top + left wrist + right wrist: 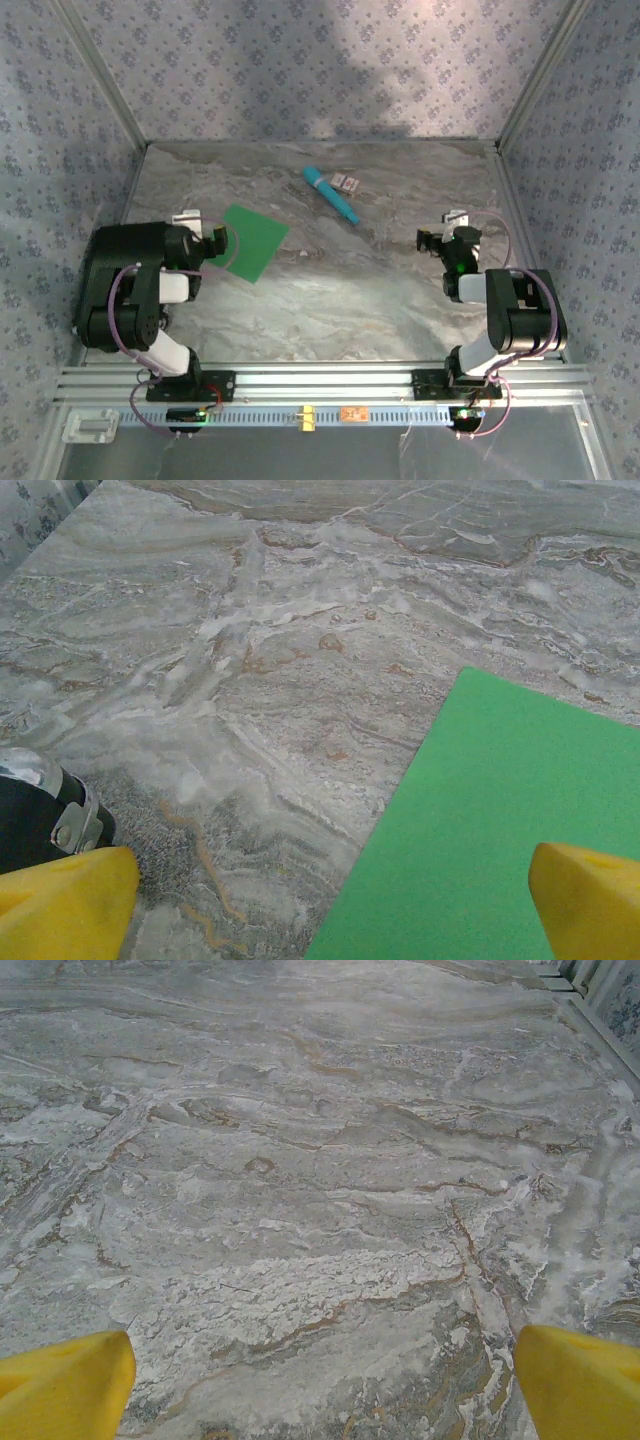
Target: Fold a paper plane with a square sheet of paper (pick it up from the middle)
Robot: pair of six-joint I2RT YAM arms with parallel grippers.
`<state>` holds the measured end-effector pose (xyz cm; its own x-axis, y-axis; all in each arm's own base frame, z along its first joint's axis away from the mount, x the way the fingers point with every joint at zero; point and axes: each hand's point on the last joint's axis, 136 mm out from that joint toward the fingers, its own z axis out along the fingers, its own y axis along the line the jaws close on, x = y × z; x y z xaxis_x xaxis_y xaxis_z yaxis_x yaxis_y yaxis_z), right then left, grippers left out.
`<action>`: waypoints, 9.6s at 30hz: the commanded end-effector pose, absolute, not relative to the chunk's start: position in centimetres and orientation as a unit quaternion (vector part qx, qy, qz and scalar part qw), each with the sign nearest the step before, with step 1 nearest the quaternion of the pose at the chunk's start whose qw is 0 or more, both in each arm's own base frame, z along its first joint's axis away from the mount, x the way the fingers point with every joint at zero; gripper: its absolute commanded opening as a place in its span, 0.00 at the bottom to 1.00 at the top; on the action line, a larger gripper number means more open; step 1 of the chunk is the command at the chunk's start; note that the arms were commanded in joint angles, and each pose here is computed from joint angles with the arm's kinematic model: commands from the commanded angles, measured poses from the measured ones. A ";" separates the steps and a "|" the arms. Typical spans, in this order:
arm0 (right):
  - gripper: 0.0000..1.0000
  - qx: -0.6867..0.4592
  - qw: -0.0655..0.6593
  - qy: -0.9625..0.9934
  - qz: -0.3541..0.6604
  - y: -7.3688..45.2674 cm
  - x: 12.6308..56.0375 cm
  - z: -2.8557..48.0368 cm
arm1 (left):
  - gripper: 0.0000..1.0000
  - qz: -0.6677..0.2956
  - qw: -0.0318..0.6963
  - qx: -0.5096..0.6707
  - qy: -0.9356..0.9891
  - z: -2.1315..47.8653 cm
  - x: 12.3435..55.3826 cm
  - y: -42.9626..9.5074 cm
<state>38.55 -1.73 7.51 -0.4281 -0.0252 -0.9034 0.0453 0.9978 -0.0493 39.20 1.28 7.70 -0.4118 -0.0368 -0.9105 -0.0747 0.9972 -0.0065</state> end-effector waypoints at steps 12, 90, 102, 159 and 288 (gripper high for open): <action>0.99 0.011 0.541 0.841 -0.018 -1.9 39.1 8.1 | 1.00 0.010 0.554 -0.028 0.832 8.9 39.9 1.3; 0.99 0.151 0.293 0.913 0.241 11.9 32.0 10.1 | 0.99 -0.175 0.121 -0.269 0.939 0.5 31.7 -13.1; 0.99 0.158 0.295 0.905 0.262 13.4 31.0 10.9 | 1.00 -0.175 0.236 -0.243 0.924 6.5 28.2 -19.0; 0.99 0.125 0.254 0.920 0.271 15.7 29.4 11.0 | 0.98 -0.118 0.096 0.030 0.988 6.0 27.9 -25.0; 0.99 0.192 0.346 0.896 0.203 10.9 29.5 14.5 | 0.43 -0.313 0.143 -0.003 0.939 12.2 28.6 -32.4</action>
